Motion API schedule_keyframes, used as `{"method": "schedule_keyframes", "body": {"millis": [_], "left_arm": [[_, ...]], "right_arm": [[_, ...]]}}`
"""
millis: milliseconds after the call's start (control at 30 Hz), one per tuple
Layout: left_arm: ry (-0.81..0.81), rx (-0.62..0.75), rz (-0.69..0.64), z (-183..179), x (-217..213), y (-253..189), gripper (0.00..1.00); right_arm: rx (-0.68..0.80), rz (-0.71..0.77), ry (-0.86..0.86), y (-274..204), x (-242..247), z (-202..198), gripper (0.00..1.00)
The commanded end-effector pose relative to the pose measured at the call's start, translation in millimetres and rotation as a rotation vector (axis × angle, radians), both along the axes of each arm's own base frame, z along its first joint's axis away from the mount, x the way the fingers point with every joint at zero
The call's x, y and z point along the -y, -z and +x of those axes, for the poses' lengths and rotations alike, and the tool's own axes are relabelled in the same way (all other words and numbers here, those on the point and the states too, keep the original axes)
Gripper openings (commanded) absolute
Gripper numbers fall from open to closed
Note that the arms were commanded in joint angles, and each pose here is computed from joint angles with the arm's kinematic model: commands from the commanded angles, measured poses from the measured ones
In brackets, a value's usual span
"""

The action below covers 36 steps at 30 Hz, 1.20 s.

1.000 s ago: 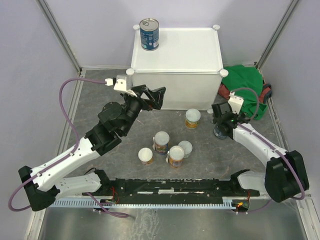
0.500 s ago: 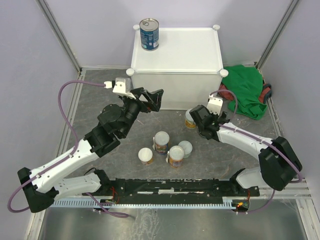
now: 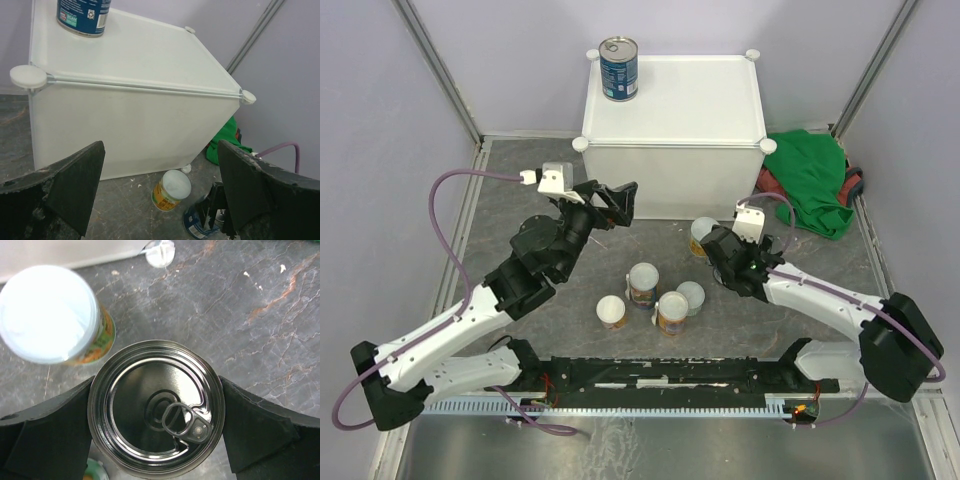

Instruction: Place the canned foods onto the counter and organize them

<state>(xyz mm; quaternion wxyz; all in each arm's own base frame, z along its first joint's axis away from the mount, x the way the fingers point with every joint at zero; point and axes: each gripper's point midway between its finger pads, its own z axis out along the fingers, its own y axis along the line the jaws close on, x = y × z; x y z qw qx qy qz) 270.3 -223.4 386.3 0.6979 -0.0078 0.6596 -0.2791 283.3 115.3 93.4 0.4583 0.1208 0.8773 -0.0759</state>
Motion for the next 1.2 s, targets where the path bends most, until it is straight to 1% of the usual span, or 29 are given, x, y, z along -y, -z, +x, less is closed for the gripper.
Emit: {"method": "schedule_keyframes", "body": {"millis": [0,100,133,733,1167], "left_arm": [[-0.056,0.034,-0.031,-1,-16,-12,0.99],[-0.066,0.033,-0.037,-2,-19,-11,0.99],[-0.068,0.032,-0.038,-3,-20,-11,0.99],[-0.112,0.021,-0.038,-3,-32,0,0.99],[-0.142,0.015,-0.03,-2,-39,7,0.99]], "right_arm": [[-0.088,-0.013,-0.086,6,-1,-28,0.1],[-0.056,-0.012,-0.109,-11,-6,-28,0.02],[-0.049,-0.015,-0.116,-15,-6,-28,0.01],[0.092,-0.009,-0.208,-96,-29,-38,0.01],[0.264,0.085,-0.329,-211,-60,-41,0.01]]}}
